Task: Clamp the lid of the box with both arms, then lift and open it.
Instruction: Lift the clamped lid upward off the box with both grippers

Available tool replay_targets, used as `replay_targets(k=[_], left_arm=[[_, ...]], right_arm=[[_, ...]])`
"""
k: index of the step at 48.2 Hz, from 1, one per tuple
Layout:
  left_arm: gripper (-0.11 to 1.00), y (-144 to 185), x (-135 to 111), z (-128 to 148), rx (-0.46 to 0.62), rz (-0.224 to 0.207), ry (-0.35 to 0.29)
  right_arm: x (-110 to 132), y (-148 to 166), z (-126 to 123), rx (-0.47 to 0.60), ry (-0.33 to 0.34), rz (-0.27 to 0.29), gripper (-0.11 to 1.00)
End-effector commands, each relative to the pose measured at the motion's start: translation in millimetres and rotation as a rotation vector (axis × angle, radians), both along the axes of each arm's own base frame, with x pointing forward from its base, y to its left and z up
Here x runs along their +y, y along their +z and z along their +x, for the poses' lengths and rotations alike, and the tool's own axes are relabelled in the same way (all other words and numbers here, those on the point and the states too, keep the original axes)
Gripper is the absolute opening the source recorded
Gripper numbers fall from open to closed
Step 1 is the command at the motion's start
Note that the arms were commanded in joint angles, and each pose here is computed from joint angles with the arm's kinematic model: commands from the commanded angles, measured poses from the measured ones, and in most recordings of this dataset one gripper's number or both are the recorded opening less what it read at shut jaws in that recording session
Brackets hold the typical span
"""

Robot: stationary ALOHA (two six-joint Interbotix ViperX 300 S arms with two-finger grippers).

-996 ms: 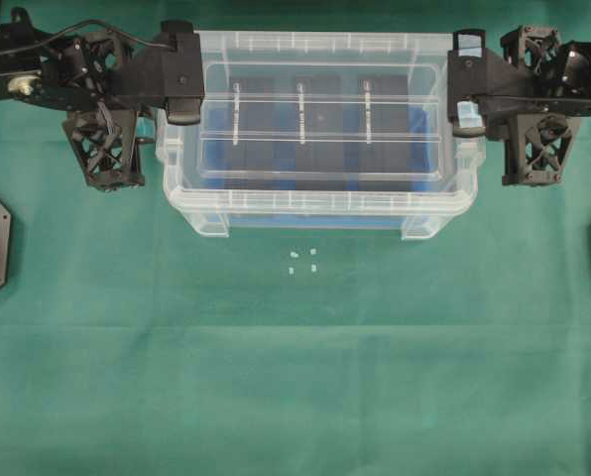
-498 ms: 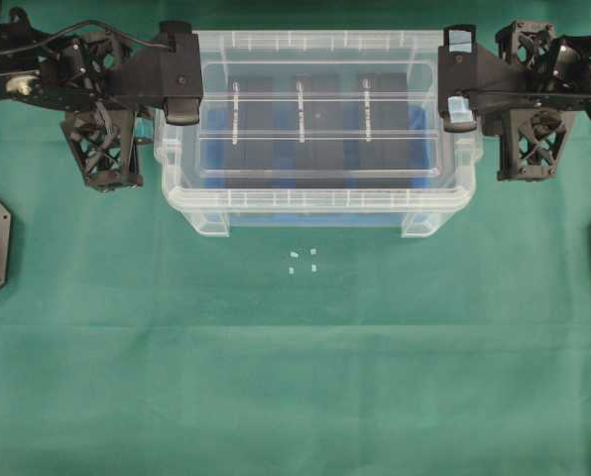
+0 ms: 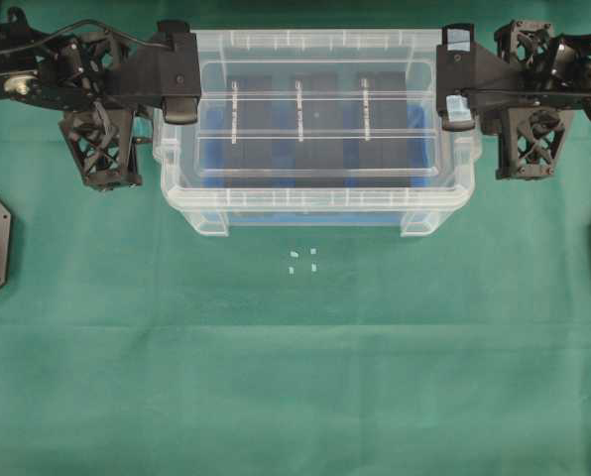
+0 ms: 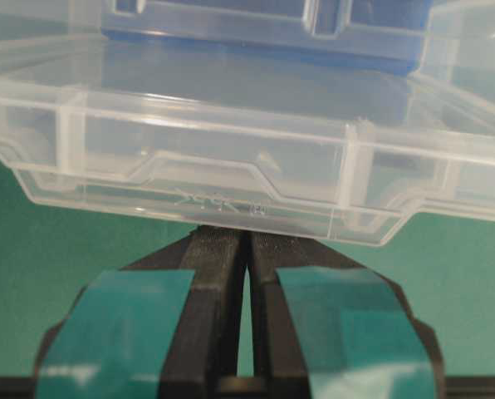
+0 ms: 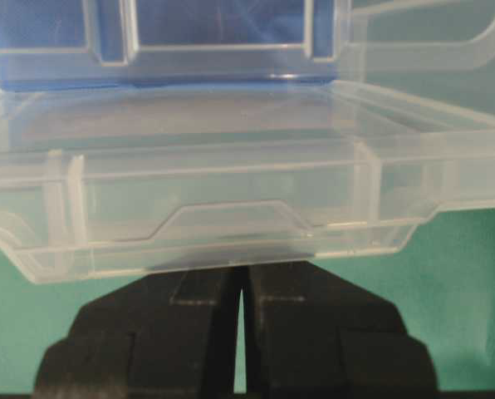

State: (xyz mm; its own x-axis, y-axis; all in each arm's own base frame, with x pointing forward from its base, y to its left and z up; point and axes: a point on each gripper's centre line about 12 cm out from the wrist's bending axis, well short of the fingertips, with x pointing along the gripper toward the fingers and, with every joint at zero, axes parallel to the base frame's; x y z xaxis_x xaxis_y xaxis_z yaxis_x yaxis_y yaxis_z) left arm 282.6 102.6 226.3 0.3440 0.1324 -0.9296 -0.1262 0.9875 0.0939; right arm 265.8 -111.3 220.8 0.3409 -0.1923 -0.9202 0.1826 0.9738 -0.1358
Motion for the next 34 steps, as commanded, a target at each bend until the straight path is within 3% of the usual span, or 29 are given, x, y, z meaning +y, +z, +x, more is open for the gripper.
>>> replay_targets(k=[1,34], left_arm=[[0.01,10,1,3,-0.04,0.011,0.003],[0.01,20,-2,-4,-0.055,0.014,0.009]], right_arm=[[1,15,13,-0.055,0.012,-0.012,0.0],[1,23,15,-0.07,0.014,-0.018,0.0]])
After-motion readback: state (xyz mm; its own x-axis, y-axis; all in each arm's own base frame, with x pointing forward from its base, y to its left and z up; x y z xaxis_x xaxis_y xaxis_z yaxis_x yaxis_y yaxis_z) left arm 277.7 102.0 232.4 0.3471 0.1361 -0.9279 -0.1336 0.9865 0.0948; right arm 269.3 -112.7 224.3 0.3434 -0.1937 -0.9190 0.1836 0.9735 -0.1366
